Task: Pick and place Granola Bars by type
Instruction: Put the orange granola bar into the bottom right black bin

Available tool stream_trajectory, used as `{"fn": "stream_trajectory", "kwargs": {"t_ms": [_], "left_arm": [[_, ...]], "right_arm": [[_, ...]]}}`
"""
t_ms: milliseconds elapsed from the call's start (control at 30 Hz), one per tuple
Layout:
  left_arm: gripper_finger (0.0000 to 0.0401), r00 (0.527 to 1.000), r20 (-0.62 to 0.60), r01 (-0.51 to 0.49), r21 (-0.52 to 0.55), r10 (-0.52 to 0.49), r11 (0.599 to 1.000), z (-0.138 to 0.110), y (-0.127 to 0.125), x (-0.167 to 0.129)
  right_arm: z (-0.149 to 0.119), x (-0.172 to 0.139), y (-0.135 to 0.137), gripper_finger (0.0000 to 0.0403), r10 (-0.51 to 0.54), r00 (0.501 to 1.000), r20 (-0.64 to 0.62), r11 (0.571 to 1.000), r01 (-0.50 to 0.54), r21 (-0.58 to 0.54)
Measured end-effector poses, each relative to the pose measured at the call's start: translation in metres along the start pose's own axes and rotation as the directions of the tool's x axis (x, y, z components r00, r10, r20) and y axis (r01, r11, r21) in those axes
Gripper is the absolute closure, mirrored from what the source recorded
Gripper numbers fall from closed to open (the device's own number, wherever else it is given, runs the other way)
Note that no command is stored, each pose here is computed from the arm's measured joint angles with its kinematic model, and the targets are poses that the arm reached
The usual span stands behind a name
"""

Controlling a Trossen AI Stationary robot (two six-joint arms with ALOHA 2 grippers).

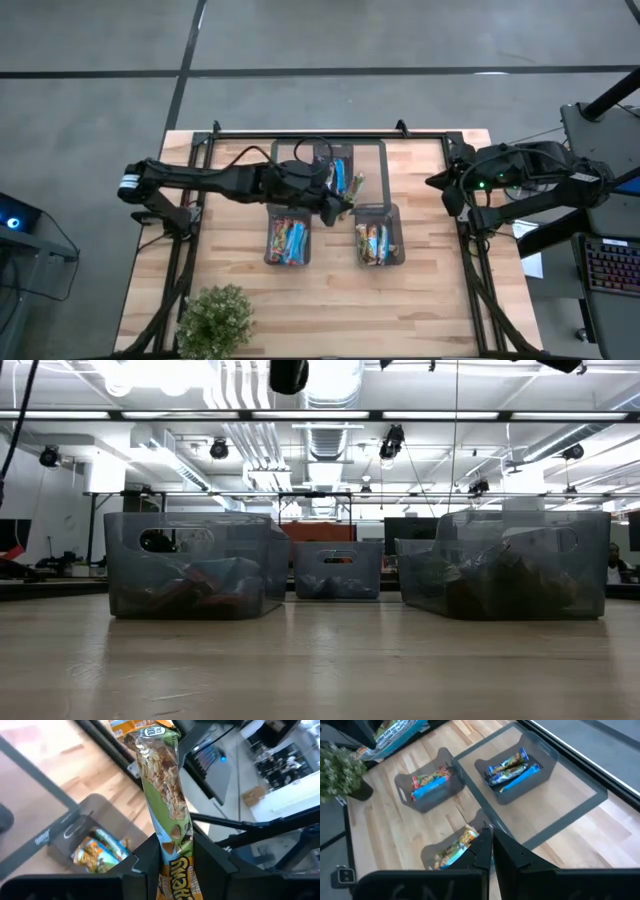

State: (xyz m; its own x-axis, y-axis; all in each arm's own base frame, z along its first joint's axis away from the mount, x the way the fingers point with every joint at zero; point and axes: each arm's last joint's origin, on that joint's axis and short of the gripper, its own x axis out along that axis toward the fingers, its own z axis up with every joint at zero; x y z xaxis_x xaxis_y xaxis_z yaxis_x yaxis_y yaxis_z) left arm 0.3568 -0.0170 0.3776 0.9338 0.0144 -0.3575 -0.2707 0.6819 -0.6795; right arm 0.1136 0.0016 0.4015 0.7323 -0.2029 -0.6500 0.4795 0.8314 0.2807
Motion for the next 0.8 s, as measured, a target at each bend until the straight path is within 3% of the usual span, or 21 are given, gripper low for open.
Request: {"fn": "stream_trajectory", "kwargs": {"t_ms": [200,500,800], "left_arm": [[0.0311,0.999,-0.04,-0.022,-0.099,0.018,0.995,-0.006,-0.003,0.015],[0.0311,0.997,-0.04,-0.076,-0.288,0.067,0.955,-0.03,-0.005,0.034],[0.0311,0.994,-0.021,-0.106,-0.333,0.105,0.937,-0.06,-0.014,0.052]], "right_arm": [[-0.001,0.0,-0.001,0.0394,-0.006,1.0,-0.009,0.999,0.006,-0.05],[-0.002,-0.002,-0.002,0.0394,-0.002,1.0,-0.007,0.99,0.001,-0.14],[-0.002,-0.002,-0.002,0.0394,-0.002,1.0,-0.008,0.989,0.001,-0.145]]}}
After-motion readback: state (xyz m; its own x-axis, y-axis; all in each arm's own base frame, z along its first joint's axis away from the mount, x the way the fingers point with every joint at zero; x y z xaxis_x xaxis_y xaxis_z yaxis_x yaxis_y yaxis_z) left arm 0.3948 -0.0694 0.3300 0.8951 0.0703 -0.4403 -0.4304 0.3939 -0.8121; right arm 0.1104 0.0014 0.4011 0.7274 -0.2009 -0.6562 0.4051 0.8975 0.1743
